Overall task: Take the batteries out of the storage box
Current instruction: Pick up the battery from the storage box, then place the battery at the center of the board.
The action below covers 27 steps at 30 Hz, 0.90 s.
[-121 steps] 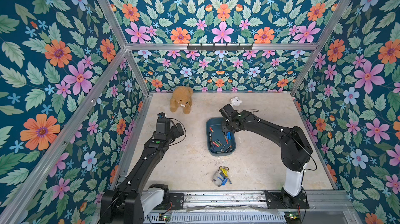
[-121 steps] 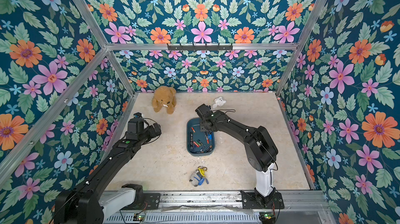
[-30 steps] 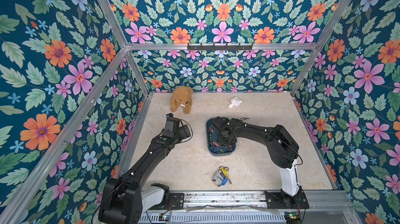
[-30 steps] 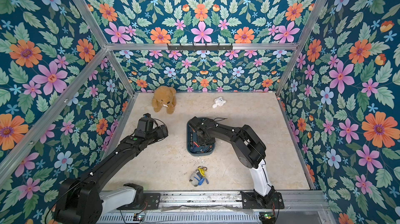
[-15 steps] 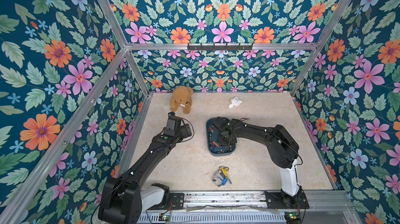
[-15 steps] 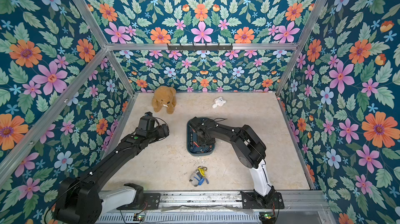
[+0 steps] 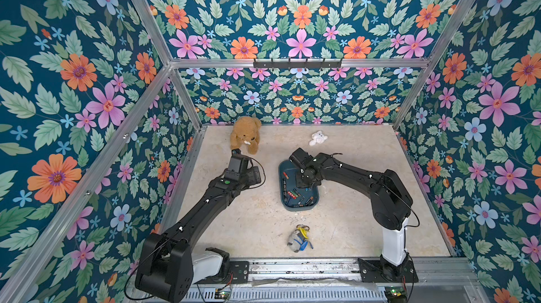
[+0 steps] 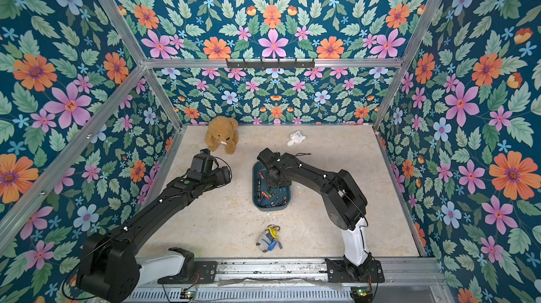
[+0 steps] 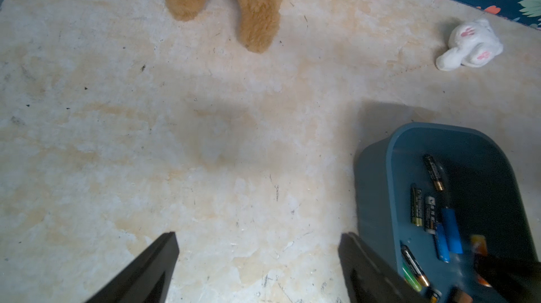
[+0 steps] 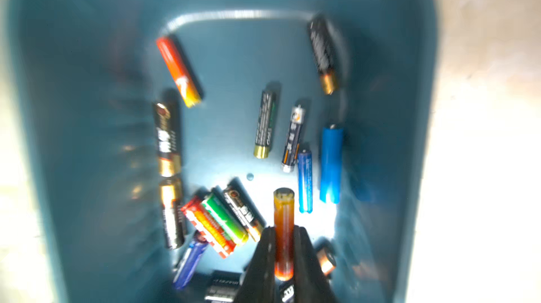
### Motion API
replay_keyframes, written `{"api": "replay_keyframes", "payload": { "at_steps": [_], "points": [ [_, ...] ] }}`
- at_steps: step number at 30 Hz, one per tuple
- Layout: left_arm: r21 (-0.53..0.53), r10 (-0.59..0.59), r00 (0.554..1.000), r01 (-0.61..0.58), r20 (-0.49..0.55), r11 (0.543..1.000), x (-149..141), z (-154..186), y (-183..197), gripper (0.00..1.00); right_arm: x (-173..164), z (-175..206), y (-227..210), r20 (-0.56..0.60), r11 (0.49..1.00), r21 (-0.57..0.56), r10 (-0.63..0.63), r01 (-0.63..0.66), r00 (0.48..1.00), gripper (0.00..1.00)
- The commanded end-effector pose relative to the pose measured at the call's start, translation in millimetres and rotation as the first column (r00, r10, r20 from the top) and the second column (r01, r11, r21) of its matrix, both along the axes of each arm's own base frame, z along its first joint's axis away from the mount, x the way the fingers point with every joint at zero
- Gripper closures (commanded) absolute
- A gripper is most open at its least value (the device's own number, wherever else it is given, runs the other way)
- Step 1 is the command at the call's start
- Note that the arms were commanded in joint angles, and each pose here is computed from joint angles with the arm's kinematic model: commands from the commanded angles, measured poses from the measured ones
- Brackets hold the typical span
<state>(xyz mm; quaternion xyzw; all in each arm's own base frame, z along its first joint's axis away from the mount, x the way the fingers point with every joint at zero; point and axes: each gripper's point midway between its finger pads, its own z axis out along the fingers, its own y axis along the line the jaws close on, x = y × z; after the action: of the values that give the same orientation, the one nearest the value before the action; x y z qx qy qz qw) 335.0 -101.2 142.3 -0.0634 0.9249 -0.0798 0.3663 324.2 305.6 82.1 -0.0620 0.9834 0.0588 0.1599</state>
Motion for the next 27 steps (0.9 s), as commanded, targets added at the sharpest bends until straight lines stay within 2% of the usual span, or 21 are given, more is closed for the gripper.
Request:
{"api": "replay_keyframes", "payload": {
  "at_steps": [1,8,12,21,27],
  "points": [
    [0.024,-0.002,1.0,0.002,-0.004,1.0,0.3,0.9,-0.1,0.08,5.6,16.2,-5.9,0.01,1.0,0.019,-0.016,0.016,1.0,0.86],
    [0.032,-0.02,1.0,0.02,-0.006,0.999,4.3,4.4,-10.8,0.08,22.7,44.1,-35.7,0.056,0.998,0.027,-0.062,0.06,0.996,0.87],
    [0.035,-0.033,0.999,0.033,-0.012,0.999,5.9,3.6,-19.6,0.09,27.7,46.1,-62.1,0.068,0.995,0.018,-0.098,0.097,0.993,0.87],
    [0.045,-0.053,0.998,0.054,-0.019,0.998,10.1,4.7,-34.8,0.09,18.3,2.4,-114.1,0.024,0.988,-0.034,-0.147,0.148,0.989,0.87],
    [0.054,-0.06,0.998,0.062,-0.033,0.997,10.2,2.6,-41.1,0.09,20.1,-23.6,-119.1,0.002,0.991,-0.064,-0.118,0.118,0.993,0.87]
  ]
}}
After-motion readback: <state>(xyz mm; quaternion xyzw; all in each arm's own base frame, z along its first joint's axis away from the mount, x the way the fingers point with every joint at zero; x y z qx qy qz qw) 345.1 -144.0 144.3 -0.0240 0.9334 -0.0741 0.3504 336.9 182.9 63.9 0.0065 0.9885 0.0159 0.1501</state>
